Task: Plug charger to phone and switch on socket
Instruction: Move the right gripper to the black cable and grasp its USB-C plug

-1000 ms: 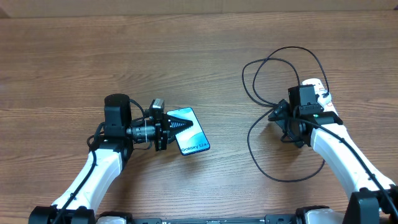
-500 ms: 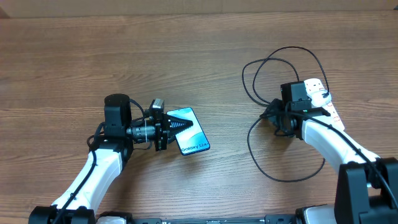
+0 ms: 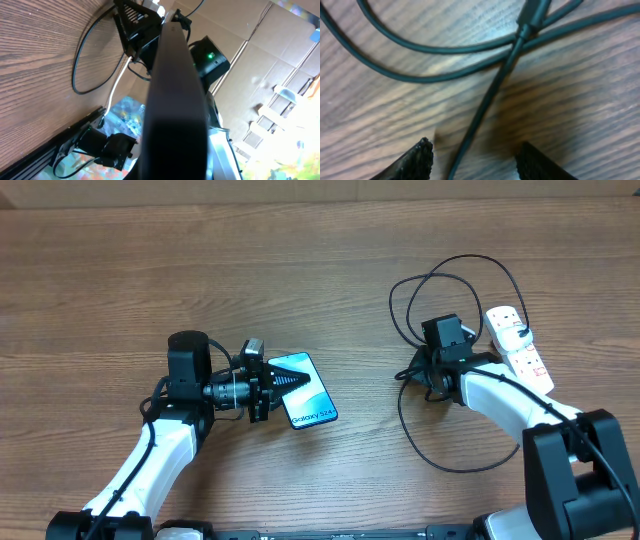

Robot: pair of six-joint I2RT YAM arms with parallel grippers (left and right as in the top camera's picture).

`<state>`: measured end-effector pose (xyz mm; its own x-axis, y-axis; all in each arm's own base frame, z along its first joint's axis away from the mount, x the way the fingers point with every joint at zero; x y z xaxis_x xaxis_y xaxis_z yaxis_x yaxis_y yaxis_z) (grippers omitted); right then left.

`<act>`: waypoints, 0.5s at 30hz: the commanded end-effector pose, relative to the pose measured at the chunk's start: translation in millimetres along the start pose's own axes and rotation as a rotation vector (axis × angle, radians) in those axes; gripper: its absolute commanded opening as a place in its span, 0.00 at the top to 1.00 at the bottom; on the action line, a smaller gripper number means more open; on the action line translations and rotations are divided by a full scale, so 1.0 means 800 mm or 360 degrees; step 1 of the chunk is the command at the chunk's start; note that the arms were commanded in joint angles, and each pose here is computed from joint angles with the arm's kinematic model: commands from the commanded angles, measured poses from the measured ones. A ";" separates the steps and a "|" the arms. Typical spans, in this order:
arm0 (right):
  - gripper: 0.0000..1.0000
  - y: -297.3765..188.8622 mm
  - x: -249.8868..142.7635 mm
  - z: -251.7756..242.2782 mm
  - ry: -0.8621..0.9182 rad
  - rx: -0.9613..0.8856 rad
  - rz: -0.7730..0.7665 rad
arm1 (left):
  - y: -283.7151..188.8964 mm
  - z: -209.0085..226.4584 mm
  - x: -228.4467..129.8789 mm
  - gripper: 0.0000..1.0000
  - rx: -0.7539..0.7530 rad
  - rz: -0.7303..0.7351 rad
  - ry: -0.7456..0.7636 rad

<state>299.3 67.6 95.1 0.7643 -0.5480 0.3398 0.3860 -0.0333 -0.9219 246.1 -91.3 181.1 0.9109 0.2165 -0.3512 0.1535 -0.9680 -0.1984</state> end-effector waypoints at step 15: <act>0.96 0.016 -0.042 -0.017 -0.0039 -0.0106 0.0437 | -0.001 -0.006 -0.003 0.96 -0.0018 0.0026 0.0006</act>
<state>295.4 68.1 91.8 0.7975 -0.5350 0.2788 0.2999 -0.0494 -0.9527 246.1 -91.3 181.2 0.9111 0.2164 -0.3509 0.1536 -0.9680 -0.1983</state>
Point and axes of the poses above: each gripper's point midway between its finger pads, its own y axis out along the fingers, its own z axis along the line the jaws close on, x = y × z, the point moved 10 cm from there along -y, back along the fingers, and after that the axes turned 5 degrees about y, right-handed, at the moved point
